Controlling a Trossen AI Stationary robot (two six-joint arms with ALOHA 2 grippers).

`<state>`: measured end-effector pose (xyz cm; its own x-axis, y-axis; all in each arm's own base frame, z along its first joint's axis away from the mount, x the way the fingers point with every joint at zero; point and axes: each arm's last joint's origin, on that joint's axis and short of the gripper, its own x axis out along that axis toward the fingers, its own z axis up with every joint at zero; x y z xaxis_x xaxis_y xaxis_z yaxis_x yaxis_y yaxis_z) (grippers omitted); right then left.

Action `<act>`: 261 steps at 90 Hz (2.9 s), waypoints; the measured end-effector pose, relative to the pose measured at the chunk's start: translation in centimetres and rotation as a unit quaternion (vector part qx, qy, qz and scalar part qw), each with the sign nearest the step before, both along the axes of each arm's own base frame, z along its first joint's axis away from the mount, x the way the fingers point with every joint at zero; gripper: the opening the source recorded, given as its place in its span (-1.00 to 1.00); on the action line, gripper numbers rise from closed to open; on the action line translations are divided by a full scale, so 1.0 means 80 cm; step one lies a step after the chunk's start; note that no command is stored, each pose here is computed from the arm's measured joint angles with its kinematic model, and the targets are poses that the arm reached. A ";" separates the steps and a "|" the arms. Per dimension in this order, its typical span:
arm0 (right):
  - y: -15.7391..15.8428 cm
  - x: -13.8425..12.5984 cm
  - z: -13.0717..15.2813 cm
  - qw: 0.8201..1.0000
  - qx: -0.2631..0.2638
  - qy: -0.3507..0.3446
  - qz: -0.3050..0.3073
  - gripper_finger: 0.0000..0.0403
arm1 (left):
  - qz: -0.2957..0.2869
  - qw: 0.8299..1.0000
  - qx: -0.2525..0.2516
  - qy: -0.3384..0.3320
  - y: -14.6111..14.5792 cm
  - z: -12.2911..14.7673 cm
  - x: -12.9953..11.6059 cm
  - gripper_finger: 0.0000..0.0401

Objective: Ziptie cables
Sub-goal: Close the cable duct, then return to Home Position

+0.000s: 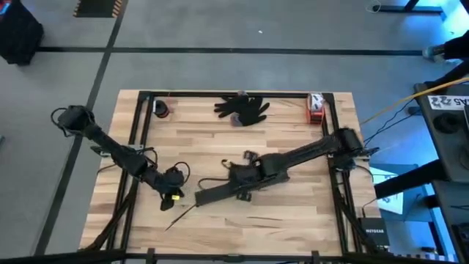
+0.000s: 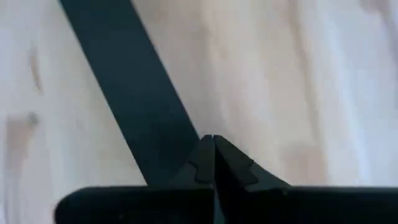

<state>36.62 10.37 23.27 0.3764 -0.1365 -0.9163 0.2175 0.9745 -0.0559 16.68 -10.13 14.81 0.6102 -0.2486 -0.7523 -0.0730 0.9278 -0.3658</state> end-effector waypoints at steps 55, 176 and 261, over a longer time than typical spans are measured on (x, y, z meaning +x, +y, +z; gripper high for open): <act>-0.059 -0.262 -0.078 0.947 0.134 0.019 -0.291 -1.00 | 0.045 0.999 -0.001 0.018 -0.008 0.007 0.049 -1.00; -0.056 -0.255 -0.143 0.948 0.169 -0.052 -0.266 -1.00 | 0.138 0.986 -0.057 0.076 0.010 -0.002 0.090 -1.00; -0.054 -0.262 -0.066 0.965 0.163 0.033 -0.202 -1.00 | 0.116 0.988 -0.039 0.095 0.013 0.078 0.070 -1.00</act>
